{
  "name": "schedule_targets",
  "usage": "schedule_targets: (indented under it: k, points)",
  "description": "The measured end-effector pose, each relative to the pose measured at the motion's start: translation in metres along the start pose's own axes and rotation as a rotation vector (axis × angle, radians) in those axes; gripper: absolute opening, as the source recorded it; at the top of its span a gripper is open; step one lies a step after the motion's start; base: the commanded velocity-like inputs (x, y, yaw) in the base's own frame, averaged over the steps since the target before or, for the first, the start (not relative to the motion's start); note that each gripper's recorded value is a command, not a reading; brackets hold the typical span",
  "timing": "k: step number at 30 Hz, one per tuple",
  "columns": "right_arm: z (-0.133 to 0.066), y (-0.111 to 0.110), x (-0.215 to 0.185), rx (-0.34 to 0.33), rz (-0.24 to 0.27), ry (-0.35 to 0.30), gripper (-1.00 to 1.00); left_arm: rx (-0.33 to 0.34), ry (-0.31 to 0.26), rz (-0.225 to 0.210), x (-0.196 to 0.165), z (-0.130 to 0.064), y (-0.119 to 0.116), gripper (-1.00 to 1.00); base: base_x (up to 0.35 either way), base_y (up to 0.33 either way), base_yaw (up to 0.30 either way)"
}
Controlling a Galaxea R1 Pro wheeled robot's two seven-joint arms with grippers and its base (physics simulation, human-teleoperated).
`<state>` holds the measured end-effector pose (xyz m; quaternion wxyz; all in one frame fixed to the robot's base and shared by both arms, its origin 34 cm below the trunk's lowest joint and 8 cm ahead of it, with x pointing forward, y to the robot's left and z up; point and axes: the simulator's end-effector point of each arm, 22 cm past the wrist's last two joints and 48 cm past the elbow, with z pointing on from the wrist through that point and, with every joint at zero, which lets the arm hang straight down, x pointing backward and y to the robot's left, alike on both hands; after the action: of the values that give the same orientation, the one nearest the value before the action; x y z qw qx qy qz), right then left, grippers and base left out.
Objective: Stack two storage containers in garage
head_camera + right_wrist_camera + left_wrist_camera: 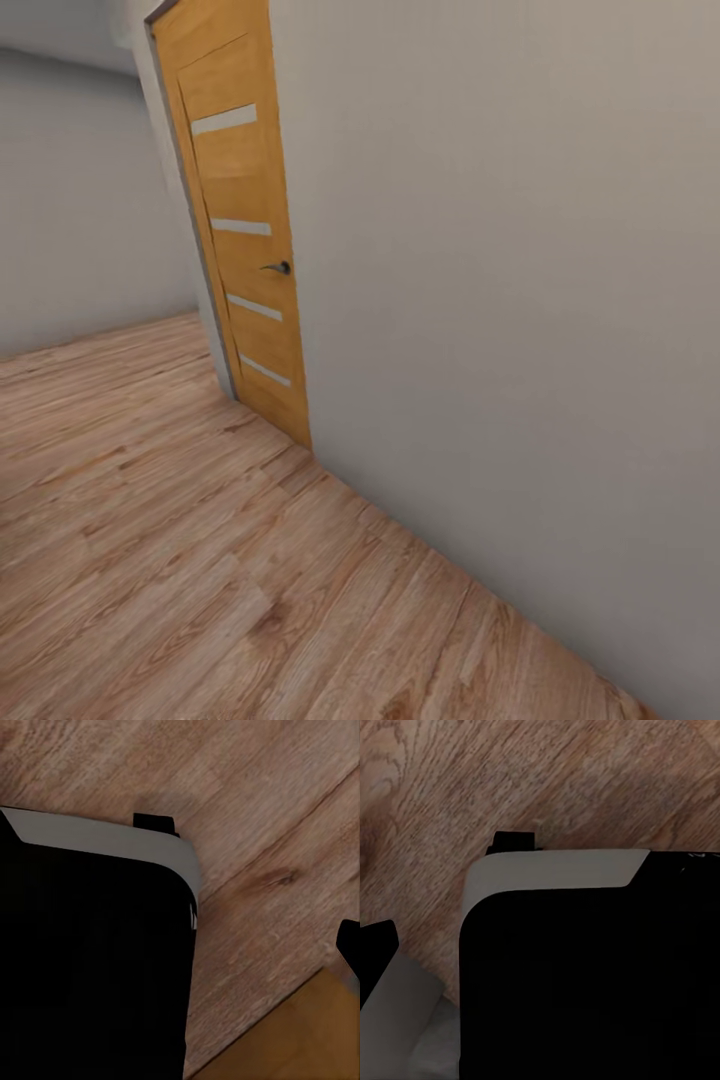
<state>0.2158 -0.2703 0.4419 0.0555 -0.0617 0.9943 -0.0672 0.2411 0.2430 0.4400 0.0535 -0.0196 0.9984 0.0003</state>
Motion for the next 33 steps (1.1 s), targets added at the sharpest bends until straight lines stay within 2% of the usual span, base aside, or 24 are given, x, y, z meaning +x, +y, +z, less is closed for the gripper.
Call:
schedule_targets:
  k: [14, 33]
  points:
    - [-0.0001, 0.0036, -0.0006, -0.013, -0.007, -0.002, 1.0, 0.0, -0.001, 0.0, -0.0002, 0.0, -0.0001, 1.0, 0.0, 0.0, 0.008]
    - [0.0, 0.0023, -0.0003, -0.011, -0.007, -0.001, 1.0, 0.0, -0.001, 0.0, -0.0003, 0.0, 0.0002, 1.0, 0.0, 0.0, 0.252]
